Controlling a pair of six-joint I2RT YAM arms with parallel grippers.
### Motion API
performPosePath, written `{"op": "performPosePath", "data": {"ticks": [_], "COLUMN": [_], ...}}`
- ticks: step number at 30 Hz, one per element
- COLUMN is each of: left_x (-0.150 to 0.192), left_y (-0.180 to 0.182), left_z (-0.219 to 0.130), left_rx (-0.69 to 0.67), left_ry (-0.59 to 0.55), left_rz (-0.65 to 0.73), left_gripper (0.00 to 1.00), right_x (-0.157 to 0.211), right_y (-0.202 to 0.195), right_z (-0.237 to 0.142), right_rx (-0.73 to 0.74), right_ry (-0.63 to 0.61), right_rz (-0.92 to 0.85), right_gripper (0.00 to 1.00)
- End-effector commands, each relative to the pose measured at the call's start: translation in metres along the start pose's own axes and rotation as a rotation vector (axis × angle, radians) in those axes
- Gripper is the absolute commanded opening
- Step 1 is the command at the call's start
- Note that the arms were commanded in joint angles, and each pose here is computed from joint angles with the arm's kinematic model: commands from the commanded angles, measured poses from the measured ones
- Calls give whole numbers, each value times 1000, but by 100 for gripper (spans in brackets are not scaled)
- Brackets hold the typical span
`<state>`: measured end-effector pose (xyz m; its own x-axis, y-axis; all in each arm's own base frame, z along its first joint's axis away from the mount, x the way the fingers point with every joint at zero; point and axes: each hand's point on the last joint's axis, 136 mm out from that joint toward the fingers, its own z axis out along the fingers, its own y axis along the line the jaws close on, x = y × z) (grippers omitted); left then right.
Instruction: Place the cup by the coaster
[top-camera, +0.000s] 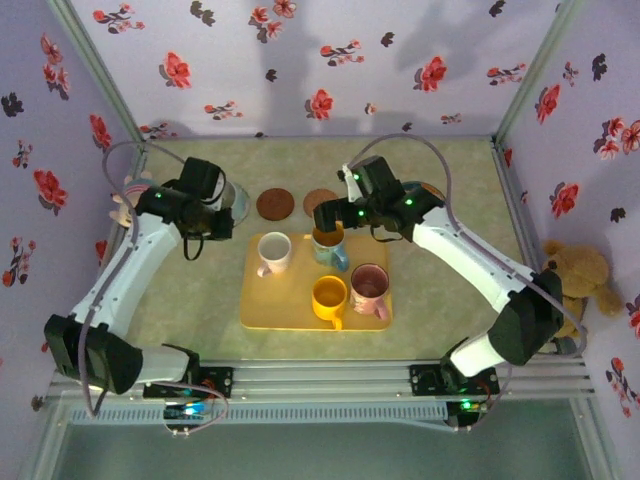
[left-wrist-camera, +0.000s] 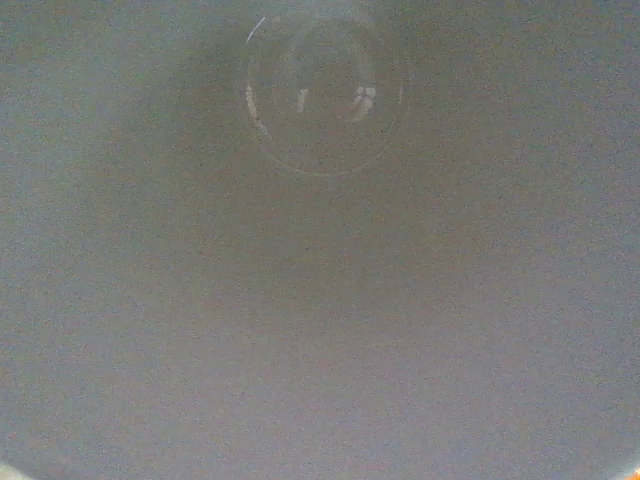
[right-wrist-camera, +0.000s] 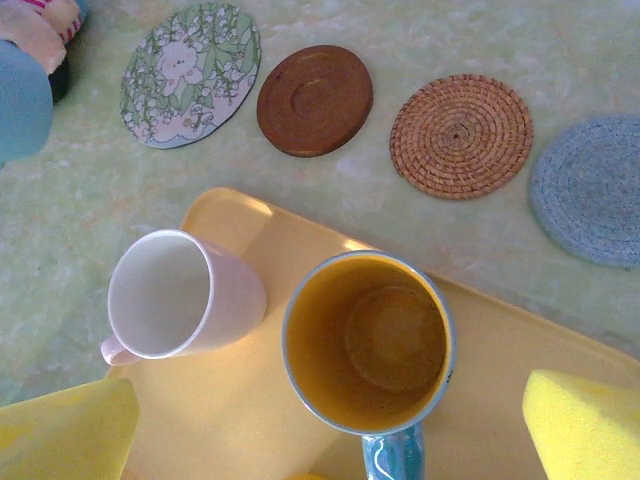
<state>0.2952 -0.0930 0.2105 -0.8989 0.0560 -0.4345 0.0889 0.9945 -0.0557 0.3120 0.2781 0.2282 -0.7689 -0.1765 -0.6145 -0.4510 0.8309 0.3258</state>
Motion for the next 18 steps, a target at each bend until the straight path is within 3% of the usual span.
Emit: {"op": "performPosePath", "data": {"ticks": [1,18], "left_x": [-25,-50], "left_y": [5,32], "left_z": [9,102], "left_rx": [12,-11], "left_ry": [-65,41], "left_rz": [20,40], "left_gripper": [0,0], "right_x": [-12,-3], "right_y": [4,-1], "right_z": [1,10], "right_rx": [5,29], "right_ry": [-34,33], "right_rz": [4,36], "right_gripper": [100,100]}}
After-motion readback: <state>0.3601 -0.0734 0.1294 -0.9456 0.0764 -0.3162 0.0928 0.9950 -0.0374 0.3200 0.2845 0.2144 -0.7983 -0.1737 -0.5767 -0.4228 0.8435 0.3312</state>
